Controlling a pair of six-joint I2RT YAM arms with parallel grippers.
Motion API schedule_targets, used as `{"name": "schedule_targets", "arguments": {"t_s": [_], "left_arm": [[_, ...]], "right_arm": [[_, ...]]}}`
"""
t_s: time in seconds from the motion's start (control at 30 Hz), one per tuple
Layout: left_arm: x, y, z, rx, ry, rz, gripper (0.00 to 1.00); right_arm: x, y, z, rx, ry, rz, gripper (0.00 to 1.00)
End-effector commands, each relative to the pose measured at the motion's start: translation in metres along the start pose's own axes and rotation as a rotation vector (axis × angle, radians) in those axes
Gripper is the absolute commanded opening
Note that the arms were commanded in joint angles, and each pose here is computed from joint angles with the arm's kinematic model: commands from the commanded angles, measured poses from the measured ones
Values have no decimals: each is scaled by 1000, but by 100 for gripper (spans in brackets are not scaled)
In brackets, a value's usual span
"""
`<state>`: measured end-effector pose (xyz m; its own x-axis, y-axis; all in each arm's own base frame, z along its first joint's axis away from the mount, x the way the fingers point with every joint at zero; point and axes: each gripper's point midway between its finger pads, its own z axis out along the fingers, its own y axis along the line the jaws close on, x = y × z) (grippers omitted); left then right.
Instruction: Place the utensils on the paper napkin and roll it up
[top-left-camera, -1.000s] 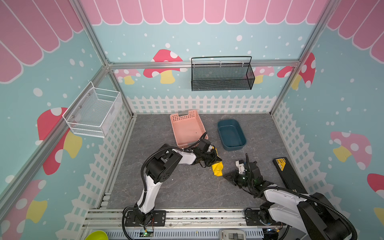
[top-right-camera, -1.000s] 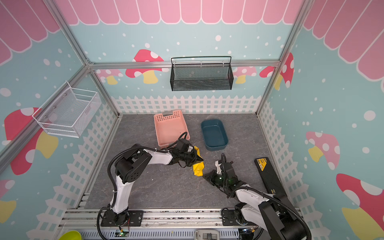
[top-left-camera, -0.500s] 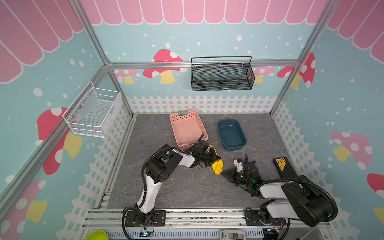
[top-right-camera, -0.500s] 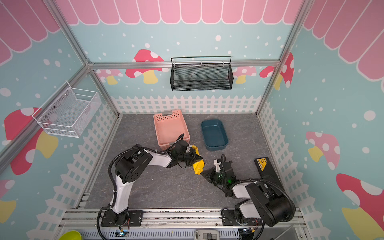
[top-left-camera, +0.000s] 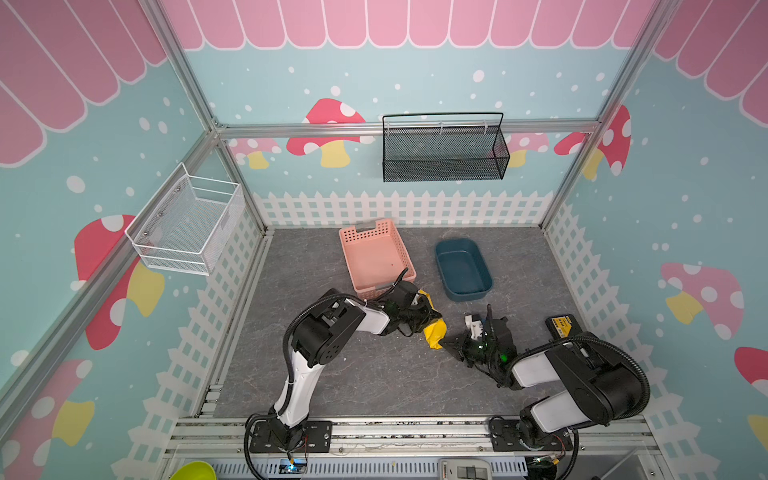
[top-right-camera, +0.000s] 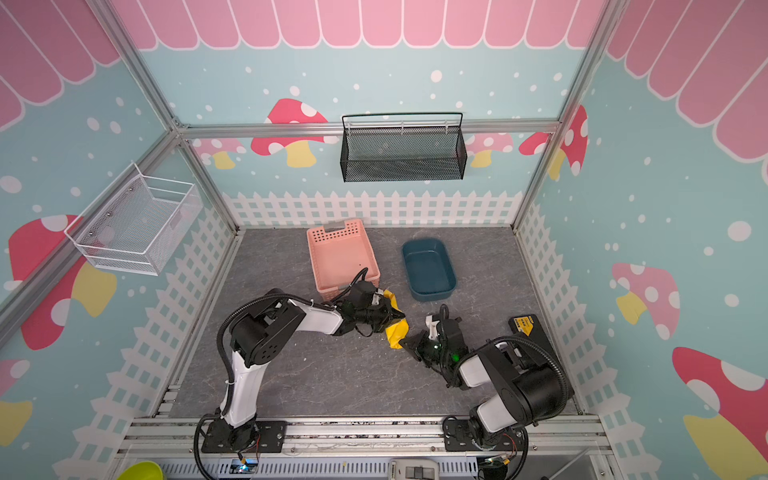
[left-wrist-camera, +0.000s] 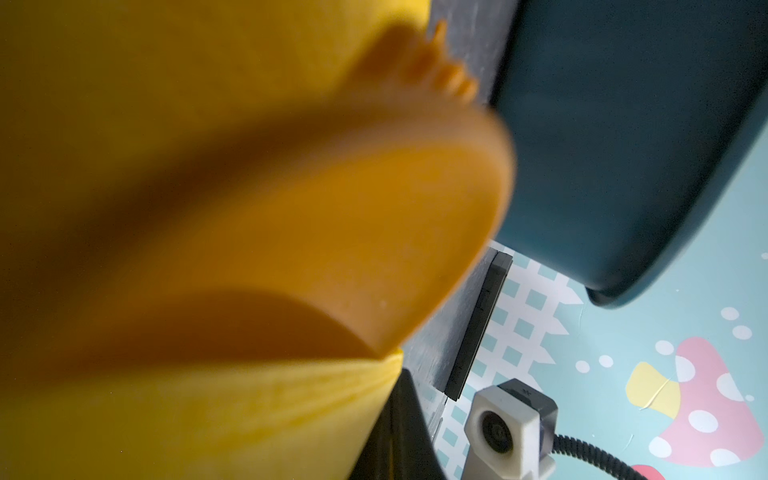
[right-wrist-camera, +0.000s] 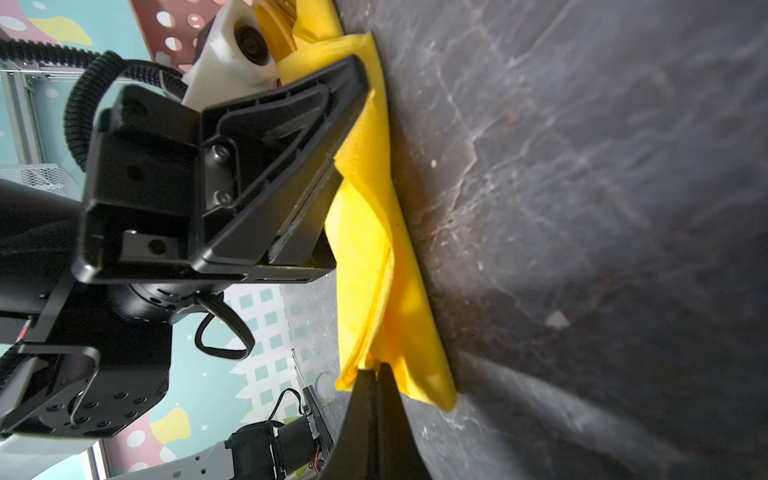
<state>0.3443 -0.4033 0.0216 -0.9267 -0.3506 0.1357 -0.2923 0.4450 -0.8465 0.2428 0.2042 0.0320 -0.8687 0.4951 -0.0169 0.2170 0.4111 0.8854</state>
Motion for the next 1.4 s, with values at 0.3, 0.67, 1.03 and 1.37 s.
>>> {"name": "schedule_targets", "arguments": {"t_s": [0.3, 0.67, 1.03, 1.37], "left_arm": [[-7, 56, 0, -152, -36, -126, 3], [-7, 56, 0, -154, -39, -129, 3], [-7, 56, 1, -152, -36, -132, 3], [-6, 57, 1, -155, -33, -134, 3]], "right_arm": [[-4, -5, -2, 5, -19, 36, 0], [-3, -12, -3, 42, -17, 48, 0], [-5, -11, 5, 62, 5, 33, 0], [-6, 0, 10, 30, 30, 17, 0]]}}
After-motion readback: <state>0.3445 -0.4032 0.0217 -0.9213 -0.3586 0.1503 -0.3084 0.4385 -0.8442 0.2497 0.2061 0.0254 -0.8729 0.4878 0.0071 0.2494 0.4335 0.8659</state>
